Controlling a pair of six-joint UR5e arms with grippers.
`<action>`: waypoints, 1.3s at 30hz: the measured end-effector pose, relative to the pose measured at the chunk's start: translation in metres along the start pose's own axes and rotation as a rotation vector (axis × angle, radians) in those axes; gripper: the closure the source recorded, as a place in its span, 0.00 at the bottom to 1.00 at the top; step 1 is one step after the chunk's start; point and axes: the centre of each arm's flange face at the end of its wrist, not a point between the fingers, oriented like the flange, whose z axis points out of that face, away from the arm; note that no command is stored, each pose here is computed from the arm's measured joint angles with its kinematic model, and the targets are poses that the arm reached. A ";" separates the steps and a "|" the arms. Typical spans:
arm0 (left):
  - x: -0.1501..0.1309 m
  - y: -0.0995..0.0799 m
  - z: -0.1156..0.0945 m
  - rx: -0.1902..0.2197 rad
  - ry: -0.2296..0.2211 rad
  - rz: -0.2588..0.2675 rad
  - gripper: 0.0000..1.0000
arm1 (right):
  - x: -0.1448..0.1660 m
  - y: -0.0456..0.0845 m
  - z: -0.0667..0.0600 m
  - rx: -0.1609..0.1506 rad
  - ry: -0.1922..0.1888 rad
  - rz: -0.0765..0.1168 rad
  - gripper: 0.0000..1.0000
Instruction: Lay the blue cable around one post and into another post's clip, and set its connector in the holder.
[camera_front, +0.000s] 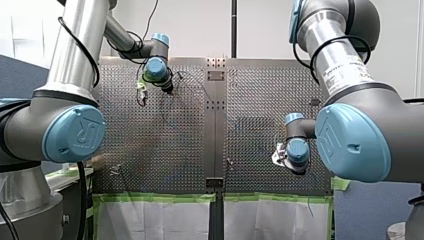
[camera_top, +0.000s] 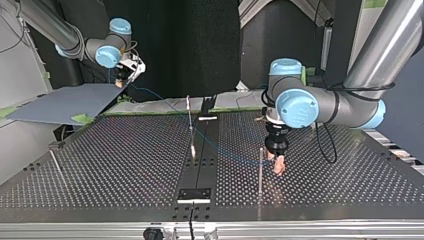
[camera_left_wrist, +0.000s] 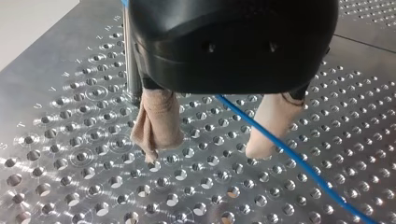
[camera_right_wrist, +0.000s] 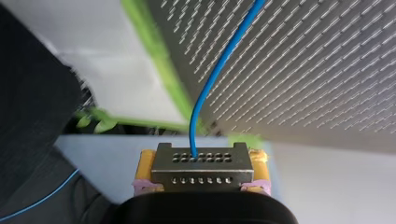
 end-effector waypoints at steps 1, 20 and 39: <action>0.000 0.000 0.000 -0.002 0.000 0.002 0.00 | -0.005 0.005 0.001 -0.008 -0.006 0.006 1.00; 0.002 -0.004 -0.002 -0.005 -0.001 0.013 0.00 | -0.073 0.092 0.040 -0.079 -0.061 0.084 1.00; 0.012 -0.001 -0.003 0.000 0.004 0.008 0.00 | -0.129 0.126 0.077 -0.093 -0.028 0.084 1.00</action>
